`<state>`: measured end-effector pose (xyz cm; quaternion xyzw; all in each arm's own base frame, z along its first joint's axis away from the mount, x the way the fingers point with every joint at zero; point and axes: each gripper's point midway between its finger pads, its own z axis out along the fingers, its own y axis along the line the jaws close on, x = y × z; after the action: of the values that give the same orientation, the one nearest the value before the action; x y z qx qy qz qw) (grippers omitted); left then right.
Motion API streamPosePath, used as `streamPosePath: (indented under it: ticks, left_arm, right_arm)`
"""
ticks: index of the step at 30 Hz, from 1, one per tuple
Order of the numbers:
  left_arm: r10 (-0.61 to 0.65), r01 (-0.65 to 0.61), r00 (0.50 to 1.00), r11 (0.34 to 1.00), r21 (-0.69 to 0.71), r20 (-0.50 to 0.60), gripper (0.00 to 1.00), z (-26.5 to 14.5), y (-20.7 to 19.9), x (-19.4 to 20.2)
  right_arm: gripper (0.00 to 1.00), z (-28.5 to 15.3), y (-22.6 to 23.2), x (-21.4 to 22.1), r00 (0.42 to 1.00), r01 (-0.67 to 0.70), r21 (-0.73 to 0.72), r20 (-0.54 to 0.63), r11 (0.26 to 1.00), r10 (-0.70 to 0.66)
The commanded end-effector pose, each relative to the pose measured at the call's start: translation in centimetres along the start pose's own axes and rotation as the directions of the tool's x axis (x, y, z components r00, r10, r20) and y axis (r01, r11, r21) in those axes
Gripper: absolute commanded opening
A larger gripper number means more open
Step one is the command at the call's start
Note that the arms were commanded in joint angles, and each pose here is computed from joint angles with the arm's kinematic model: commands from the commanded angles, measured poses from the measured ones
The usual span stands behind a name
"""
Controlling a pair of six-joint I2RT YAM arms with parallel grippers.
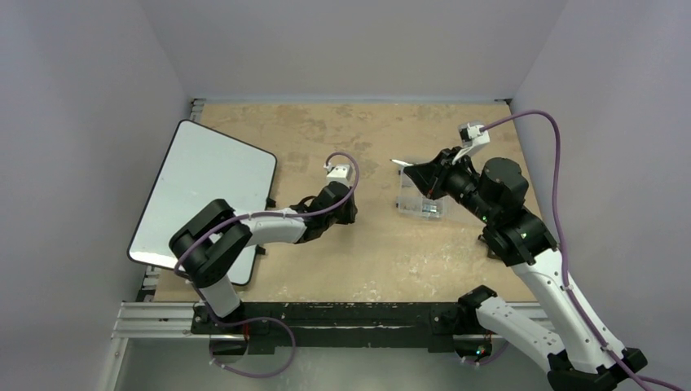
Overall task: Write a sentence on the whiteboard
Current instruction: Place the pen cap at the center of the board, then move the whiteboard to the center of the board.
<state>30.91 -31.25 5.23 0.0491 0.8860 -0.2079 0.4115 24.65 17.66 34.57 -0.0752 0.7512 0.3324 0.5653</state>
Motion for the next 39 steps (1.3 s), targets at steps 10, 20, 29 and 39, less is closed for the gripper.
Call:
streamPosePath:
  ticks: [10, 20, 29, 39]
  left_arm:
    - [-0.020, 0.018, 0.994, 1.000, 0.020, 0.110, 0.76, -1.8, -1.6, -4.1]
    - [0.099, -0.095, 0.987, 0.995, -0.038, 0.126, 0.78, -12.2, 3.1, -11.8]
    - [0.054, 0.077, 0.964, 0.880, -0.468, 0.261, 0.97, -23.1, 15.0, -19.0]
    - [-0.042, 0.297, 0.927, 0.691, -0.659, 0.374, 1.00, -29.9, 25.0, -21.5]
  right_arm:
    - [0.00, -0.2, -0.6, -0.8, 0.999, 0.045, 0.031, 0.028, 0.999, -0.046]
    - [0.00, 0.1, -0.4, -0.5, 0.998, 0.054, 0.015, 0.017, 0.998, -0.054]
    - [0.00, 0.4, 0.2, 0.0, 0.999, 0.050, -0.030, 0.004, 0.998, -0.050]
    - [0.00, 0.7, 1.0, 1.2, 0.998, 0.040, -0.094, -0.039, 0.995, -0.043]
